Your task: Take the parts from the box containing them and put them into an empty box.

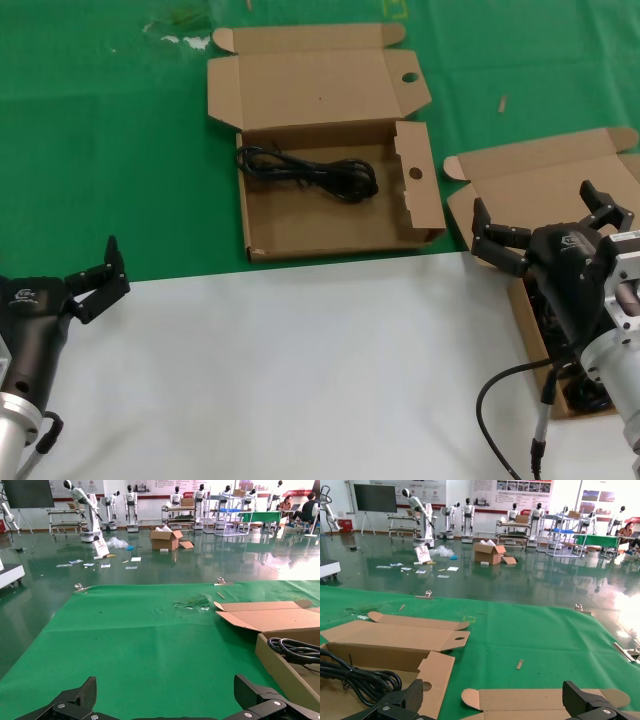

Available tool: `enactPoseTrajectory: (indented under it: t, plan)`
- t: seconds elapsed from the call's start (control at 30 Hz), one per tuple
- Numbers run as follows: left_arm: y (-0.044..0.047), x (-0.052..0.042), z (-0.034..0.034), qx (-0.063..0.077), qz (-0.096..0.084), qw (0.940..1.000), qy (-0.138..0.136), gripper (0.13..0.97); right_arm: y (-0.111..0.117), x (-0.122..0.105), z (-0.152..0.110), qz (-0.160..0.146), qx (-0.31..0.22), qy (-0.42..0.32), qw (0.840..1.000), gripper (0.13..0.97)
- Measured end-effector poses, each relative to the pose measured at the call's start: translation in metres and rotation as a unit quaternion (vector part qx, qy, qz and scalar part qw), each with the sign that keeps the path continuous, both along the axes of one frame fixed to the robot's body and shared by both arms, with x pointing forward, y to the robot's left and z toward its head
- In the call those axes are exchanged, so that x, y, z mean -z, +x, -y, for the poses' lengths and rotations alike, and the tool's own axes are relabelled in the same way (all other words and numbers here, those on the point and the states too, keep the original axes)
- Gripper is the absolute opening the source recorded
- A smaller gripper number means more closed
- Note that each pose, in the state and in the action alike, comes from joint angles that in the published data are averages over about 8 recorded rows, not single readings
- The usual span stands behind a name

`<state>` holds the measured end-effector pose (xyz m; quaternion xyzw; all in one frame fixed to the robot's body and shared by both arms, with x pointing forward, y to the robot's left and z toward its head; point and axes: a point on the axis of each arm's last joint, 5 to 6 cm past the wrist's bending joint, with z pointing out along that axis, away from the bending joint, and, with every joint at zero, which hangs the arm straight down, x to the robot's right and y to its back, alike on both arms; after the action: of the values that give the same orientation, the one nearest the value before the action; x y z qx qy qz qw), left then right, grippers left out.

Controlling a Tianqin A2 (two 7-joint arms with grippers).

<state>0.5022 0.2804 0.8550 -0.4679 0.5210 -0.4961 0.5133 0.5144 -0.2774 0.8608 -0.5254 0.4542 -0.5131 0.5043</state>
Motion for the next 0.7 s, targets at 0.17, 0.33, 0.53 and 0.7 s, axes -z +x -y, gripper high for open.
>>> enactPoseTrajectory:
  t: [0.17,0.33,0.53,0.7]
  plan:
    - [0.0000,0.0000,0.0000,0.000,0.000,1.0000,0.000,0.966,0.0000,0.0000,0.0000,0.000,0.000,0.000,1.000,0.966]
    - [0.0000,0.0000,0.0000,0.000,0.000,1.0000,0.000,0.966,0.0000,0.0000,0.0000,0.000,0.000,0.000,1.000,0.966]
    - [0.0000,0.0000,0.0000,0.000,0.000,1.0000,0.000,0.966,0.0000,0.0000,0.0000,0.000,0.000,0.000,1.000,0.966]
    - [0.0000,0.0000,0.0000,0.000,0.000,1.0000,0.000,0.966,0.0000,0.0000,0.0000,0.000,0.000,0.000,1.000,0.966]
